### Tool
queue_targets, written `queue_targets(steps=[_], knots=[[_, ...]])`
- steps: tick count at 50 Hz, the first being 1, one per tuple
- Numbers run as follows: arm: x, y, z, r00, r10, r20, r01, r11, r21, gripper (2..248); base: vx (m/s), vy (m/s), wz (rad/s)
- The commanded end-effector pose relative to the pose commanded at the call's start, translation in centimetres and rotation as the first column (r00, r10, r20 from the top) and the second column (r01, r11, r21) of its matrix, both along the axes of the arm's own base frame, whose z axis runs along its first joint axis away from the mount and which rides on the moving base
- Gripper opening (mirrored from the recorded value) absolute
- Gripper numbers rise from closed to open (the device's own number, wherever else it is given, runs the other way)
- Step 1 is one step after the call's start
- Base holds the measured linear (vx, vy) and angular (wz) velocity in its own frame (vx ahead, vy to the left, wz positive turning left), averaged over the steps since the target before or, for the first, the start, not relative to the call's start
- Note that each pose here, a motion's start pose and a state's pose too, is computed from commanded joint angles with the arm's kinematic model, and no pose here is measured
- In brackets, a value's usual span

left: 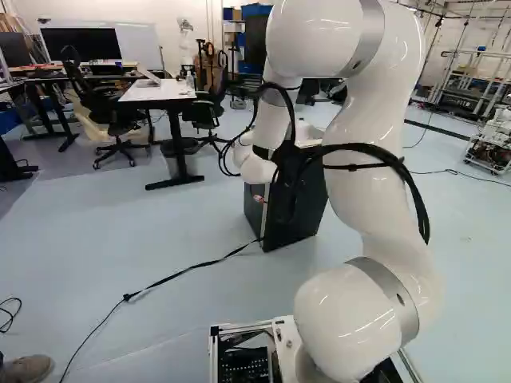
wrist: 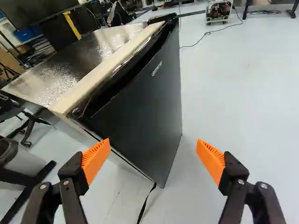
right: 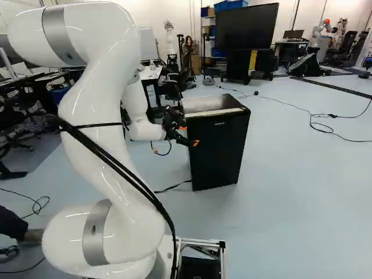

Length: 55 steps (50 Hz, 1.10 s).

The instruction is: Open the fridge door

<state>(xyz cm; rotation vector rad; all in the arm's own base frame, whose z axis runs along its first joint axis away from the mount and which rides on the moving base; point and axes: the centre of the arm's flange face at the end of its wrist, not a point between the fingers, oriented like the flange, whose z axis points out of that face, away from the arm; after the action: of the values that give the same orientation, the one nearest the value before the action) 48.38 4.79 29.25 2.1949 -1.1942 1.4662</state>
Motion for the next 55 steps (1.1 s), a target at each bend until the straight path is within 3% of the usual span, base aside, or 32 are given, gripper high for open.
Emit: queue_targets(steps=[55], knots=[[3.9, 2.2, 0.1, 0.997, 0.017, 0.07, -0.014, 0.999, -0.03, 247, 0.0, 0.0, 0.0]])
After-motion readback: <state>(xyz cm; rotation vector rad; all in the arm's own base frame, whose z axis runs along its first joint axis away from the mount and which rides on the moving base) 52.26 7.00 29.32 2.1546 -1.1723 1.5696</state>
